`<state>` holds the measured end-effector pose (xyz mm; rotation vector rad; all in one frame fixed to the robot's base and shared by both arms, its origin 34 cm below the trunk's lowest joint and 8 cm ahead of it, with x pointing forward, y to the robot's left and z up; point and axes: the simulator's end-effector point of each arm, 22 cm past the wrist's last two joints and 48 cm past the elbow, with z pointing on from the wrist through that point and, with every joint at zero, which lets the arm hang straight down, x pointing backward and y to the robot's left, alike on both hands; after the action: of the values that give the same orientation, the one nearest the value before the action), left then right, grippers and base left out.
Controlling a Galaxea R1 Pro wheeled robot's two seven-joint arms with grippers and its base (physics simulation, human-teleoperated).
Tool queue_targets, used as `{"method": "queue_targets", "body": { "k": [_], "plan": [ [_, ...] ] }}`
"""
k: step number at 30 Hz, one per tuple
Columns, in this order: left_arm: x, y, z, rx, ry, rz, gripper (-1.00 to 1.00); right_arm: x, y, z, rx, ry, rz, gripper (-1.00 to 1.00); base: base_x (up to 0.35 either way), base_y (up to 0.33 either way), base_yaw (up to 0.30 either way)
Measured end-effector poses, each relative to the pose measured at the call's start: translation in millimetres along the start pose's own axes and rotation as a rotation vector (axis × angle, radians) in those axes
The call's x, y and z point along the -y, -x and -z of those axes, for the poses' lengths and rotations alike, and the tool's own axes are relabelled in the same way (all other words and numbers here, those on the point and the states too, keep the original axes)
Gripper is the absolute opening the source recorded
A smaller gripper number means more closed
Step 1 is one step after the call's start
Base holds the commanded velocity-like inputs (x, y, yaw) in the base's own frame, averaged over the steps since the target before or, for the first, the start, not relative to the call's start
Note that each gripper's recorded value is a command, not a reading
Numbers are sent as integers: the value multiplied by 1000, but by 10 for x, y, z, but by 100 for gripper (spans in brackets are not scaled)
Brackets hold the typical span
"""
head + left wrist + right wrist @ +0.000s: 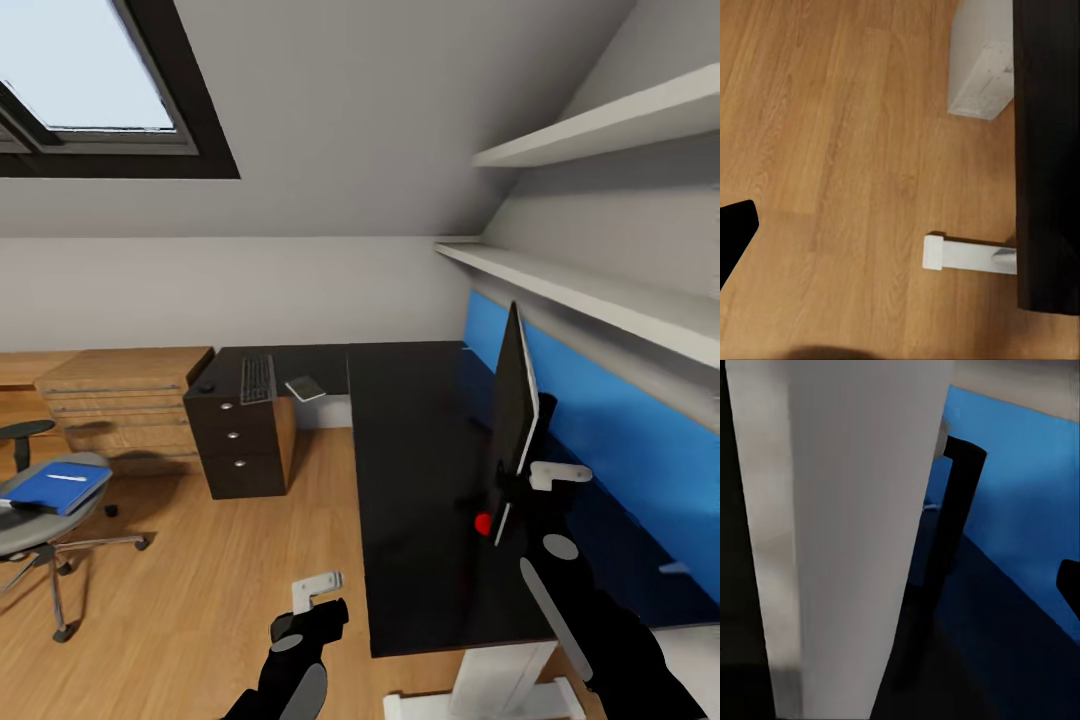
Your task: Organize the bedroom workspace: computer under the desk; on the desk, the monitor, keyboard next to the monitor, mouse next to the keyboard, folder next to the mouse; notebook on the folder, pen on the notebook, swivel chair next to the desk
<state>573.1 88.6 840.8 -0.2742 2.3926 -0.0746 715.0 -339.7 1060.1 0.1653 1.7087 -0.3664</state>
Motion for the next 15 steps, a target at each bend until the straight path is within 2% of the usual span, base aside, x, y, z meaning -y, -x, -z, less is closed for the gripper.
{"method": "queue_targets", "body": {
  "k": [10, 15],
  "plan": [
    [8, -3, 2, -1, -1, 0, 100, -5, -13, -2, -3, 1, 2, 100, 0, -341, 0],
    [74, -31, 24, 0, -13, -20, 100, 5, -222, -33, -43, -4, 26, 100, 0, -322, 0]
  ]
}}
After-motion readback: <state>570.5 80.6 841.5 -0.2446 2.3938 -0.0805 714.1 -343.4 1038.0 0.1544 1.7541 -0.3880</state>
